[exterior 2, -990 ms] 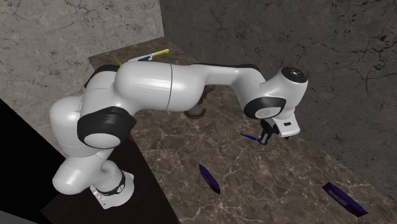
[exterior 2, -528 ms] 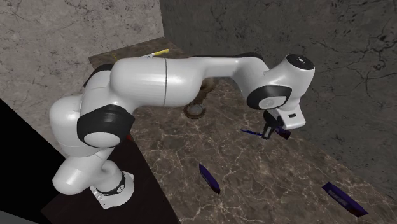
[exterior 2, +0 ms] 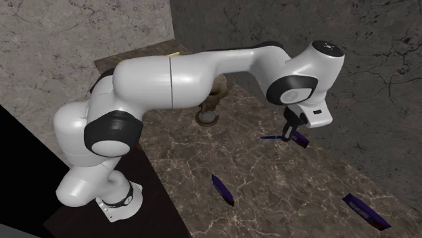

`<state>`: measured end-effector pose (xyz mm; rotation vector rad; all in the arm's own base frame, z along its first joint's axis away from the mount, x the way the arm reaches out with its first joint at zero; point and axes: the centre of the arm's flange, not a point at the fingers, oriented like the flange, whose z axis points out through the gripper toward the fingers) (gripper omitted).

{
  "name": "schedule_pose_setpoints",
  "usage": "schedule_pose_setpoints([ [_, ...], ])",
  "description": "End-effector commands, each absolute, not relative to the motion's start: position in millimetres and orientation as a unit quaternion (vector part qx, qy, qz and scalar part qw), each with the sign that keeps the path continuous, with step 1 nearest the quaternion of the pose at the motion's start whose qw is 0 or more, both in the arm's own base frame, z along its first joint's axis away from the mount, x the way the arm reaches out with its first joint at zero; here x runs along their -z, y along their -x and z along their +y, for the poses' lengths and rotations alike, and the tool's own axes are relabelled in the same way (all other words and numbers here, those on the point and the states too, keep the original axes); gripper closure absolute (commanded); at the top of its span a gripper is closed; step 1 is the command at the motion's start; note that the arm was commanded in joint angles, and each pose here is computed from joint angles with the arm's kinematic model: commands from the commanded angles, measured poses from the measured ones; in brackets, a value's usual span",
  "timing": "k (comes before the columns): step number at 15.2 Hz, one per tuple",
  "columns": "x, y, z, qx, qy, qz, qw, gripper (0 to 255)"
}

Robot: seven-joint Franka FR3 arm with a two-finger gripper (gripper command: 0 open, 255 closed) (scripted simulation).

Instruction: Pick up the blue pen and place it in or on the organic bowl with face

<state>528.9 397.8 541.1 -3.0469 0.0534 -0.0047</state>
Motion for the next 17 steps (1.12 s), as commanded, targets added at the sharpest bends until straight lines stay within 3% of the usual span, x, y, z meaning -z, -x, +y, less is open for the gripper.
schedule_pose_setpoints([
  [1,-552,-527,397,0.001,0.999,0.017,0.047,255],
  [17,-637,-527,397,0.001,0.999,0.017,0.047,255],
])
